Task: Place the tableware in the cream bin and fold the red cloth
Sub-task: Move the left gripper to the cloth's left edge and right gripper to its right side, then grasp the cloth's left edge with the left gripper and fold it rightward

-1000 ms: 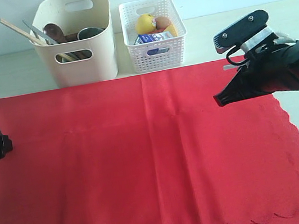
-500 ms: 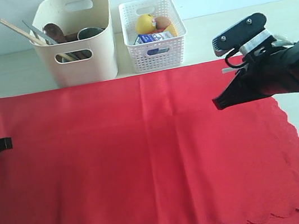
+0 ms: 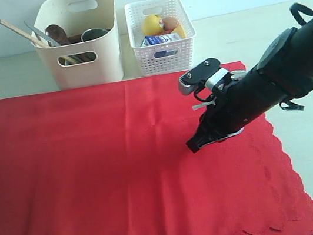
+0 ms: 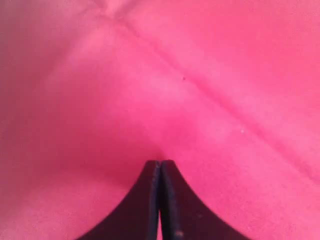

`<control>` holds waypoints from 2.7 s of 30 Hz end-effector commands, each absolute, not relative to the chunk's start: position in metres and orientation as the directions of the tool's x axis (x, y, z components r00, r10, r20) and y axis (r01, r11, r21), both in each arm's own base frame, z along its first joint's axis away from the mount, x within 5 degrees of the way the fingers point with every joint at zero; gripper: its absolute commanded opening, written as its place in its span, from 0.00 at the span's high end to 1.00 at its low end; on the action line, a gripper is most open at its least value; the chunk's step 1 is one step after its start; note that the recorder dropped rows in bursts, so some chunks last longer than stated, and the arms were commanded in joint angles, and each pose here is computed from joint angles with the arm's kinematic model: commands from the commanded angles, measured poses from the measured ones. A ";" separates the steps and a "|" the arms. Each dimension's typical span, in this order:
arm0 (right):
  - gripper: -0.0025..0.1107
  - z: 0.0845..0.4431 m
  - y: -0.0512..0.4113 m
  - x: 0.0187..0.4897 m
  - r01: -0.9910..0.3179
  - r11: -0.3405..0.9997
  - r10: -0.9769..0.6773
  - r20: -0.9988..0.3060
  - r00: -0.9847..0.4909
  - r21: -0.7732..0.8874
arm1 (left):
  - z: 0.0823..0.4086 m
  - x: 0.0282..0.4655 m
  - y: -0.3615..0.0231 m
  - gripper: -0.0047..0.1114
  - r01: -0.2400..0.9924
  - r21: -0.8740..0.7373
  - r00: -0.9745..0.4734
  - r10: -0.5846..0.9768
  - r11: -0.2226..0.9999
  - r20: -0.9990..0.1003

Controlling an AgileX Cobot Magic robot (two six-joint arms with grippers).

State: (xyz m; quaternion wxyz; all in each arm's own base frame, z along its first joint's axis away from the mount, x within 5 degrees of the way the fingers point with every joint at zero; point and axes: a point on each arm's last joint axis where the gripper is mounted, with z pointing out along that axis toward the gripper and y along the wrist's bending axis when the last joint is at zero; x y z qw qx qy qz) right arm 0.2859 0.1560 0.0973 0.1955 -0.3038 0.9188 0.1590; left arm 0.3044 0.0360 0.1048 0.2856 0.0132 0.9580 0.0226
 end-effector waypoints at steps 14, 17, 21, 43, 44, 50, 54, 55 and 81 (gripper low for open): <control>0.98 0.083 0.157 0.285 -0.636 0.749 -0.526 -0.417 -0.742 0.186 | 0.180 0.294 -0.024 0.96 0.170 0.132 -0.719 0.215 0.977 -0.662; 0.98 0.083 0.157 0.285 -0.636 0.749 -0.526 -0.417 -0.742 0.186 | 0.202 0.285 -0.046 0.96 0.221 0.146 -0.676 0.259 0.964 -0.690; 0.98 0.083 0.157 0.285 -0.636 0.749 -0.526 -0.417 -0.742 0.186 | 0.229 0.272 -0.085 0.96 0.309 0.135 -0.614 0.306 0.942 -0.727; 0.98 0.116 0.158 0.284 -0.677 0.718 -0.537 -0.489 -0.688 0.163 | 0.239 0.242 -0.273 0.96 0.668 0.179 -0.487 0.606 0.722 -0.629; 0.98 0.126 0.157 0.283 -0.686 0.713 -0.544 -0.504 -0.671 0.143 | 0.239 0.243 -0.273 0.96 0.663 0.185 -0.496 0.611 0.726 -0.617; 0.98 0.170 0.131 0.284 -0.621 0.784 -0.535 -0.523 -0.664 -0.013 | 0.247 0.244 -0.281 0.96 0.661 0.135 -0.504 0.569 0.739 -0.650; 0.98 0.181 0.104 0.291 -0.524 0.847 -0.488 -0.517 -0.703 -0.088 | 0.259 0.244 -0.300 0.96 0.714 0.124 -0.451 0.588 0.689 -0.672; 0.98 0.182 0.097 0.293 -0.497 0.862 -0.472 -0.516 -0.715 -0.100 | 0.261 0.245 -0.308 0.96 0.726 0.122 -0.437 0.591 0.676 -0.678; 0.98 0.237 0.018 0.308 -0.150 0.980 -0.197 -0.762 -0.617 -0.132 | 0.179 0.294 -0.450 0.78 0.786 0.049 -0.409 0.578 0.616 -0.706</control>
